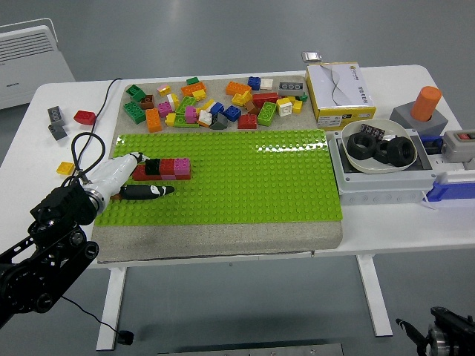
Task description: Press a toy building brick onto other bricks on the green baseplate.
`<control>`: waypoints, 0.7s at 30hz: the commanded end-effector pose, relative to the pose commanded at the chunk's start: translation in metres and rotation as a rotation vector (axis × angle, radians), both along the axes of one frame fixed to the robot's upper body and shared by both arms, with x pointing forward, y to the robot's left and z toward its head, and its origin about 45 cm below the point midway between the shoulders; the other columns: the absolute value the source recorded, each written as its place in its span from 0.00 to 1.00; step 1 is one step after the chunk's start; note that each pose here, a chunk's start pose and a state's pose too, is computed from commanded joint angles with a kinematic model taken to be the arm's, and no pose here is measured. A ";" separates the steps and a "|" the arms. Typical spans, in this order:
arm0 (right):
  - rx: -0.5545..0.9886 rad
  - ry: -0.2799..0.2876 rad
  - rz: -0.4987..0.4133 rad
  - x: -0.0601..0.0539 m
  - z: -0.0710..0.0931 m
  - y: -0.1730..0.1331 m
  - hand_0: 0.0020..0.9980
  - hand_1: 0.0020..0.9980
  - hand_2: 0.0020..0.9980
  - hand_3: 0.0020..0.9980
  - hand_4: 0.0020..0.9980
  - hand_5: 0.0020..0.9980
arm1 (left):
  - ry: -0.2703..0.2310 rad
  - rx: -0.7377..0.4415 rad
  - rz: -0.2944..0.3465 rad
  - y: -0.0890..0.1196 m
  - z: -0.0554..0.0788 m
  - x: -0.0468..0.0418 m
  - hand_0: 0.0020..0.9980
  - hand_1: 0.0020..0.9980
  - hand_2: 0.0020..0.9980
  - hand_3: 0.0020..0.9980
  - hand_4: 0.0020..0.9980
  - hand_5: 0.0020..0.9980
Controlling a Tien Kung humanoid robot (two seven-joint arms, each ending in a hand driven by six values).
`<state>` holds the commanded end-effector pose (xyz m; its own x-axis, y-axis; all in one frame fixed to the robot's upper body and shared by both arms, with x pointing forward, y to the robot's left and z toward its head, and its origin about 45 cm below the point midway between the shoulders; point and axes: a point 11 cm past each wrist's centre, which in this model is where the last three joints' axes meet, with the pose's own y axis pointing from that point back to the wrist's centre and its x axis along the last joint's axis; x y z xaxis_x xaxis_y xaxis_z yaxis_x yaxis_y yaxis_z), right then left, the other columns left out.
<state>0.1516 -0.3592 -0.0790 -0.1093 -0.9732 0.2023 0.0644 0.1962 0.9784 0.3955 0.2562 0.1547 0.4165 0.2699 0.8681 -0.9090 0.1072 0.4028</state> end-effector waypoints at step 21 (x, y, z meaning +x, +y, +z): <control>0.003 0.009 0.000 -0.005 -0.002 0.000 0.58 0.59 0.67 0.83 1.00 1.00 | -0.084 -0.103 0.020 0.001 0.025 -0.0158 0.99 0.97 0.99 0.75 1.00 0.69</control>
